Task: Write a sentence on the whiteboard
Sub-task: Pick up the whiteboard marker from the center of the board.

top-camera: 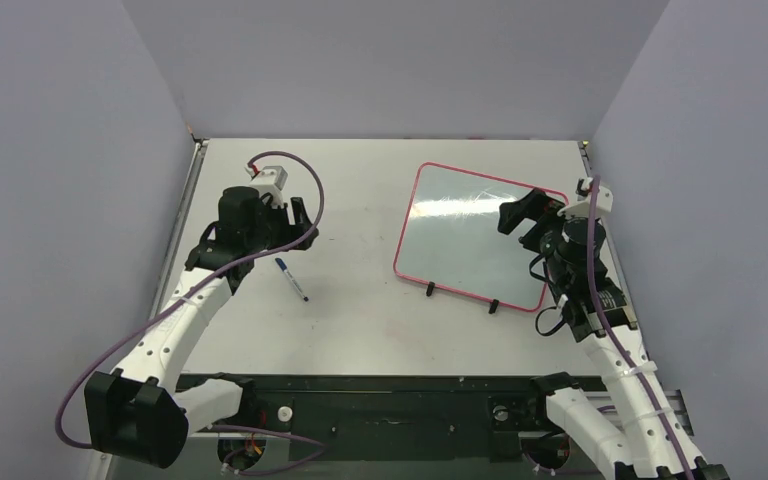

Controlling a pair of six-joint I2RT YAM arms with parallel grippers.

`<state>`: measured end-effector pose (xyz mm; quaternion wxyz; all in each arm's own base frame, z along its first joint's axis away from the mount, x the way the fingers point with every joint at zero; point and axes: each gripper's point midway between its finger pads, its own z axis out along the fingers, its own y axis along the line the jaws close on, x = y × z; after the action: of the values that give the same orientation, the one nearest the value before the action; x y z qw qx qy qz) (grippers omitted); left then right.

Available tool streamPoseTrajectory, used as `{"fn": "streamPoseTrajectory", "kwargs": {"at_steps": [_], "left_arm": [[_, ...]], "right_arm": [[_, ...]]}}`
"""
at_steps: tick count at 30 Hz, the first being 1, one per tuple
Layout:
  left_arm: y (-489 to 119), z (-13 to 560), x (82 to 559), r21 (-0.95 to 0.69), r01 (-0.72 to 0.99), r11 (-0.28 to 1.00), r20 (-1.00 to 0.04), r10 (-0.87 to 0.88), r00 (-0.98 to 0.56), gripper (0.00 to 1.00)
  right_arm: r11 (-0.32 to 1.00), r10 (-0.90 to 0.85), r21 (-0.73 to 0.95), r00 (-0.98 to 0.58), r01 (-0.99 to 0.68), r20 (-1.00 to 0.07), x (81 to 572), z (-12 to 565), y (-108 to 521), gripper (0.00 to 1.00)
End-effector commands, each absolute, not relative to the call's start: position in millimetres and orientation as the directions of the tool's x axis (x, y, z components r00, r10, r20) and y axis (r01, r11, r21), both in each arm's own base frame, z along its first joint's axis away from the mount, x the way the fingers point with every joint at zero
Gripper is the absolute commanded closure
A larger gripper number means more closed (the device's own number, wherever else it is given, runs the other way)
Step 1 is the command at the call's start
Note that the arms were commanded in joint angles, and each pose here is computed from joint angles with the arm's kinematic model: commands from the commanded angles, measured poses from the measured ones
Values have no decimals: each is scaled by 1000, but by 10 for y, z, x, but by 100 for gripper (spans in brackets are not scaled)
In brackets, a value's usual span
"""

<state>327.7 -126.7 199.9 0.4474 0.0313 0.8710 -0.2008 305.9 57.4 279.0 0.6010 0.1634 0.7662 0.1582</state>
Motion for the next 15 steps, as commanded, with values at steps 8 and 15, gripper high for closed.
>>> {"fn": "streamPoseTrajectory", "kwargs": {"at_steps": [8, 15], "left_arm": [[-1169, 2290, 3373, -263, 231, 937, -860, -119, -496, 35], [-967, 2280, 3422, -227, 148, 963, -865, -130, -485, 35]], "right_arm": [[897, 428, 441, -291, 22, -856, 2926, 2845, 674, 3], [866, 449, 497, -362, -47, -817, 2806, 2827, 881, 4]]}}
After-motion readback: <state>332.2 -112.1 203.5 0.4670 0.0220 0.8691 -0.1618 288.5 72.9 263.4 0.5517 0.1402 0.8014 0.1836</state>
